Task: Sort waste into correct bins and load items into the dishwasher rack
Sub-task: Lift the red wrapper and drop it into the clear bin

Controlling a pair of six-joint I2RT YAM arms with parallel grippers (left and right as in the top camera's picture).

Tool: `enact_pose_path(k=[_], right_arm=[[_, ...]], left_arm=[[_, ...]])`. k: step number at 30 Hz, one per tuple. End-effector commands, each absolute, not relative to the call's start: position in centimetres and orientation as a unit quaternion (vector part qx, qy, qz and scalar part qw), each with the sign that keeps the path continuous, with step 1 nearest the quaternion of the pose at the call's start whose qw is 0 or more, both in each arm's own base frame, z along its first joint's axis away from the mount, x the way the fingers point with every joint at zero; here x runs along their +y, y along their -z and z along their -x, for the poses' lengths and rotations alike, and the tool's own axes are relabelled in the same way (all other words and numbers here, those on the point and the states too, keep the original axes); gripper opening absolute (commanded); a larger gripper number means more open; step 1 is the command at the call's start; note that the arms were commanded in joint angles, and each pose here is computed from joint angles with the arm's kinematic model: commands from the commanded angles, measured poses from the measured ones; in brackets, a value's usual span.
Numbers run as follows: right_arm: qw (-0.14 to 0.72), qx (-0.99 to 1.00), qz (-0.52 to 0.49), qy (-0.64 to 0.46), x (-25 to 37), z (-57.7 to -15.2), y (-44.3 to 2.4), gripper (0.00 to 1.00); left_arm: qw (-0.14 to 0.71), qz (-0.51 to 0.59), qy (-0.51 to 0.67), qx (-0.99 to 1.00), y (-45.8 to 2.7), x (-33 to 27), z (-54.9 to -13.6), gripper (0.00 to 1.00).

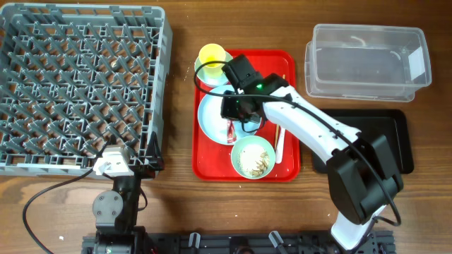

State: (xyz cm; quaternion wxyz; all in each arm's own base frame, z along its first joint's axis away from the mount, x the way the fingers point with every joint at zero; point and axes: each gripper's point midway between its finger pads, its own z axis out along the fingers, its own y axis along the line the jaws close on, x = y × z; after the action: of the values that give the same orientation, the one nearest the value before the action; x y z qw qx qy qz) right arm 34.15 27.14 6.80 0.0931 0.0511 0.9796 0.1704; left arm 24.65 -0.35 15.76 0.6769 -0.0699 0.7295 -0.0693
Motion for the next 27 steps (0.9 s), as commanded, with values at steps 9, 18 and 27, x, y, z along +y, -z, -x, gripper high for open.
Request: enact_pose_path(k=[9,18,27], right_arm=[[0.111,0.971,-0.018,-0.213,28.1,-35.0,-8.7,0.23],[0.113,0.969,-0.009,-0.219,28.1,-35.5,-9.9,0.04],[0.157,0.965,-0.062,-0.202,23.5,-38.9,-14.4,0.04]], left_arm=[[0.677,0.059,0.066,0.73,-15.7,-0.6,-24.6,1.0],[0.677,0.059,0.066,0.73,-15.7,-0.6,-24.6,1.0],[0.677,0.059,0.066,0.73,-15.7,-0.6,-24.6,1.0]])
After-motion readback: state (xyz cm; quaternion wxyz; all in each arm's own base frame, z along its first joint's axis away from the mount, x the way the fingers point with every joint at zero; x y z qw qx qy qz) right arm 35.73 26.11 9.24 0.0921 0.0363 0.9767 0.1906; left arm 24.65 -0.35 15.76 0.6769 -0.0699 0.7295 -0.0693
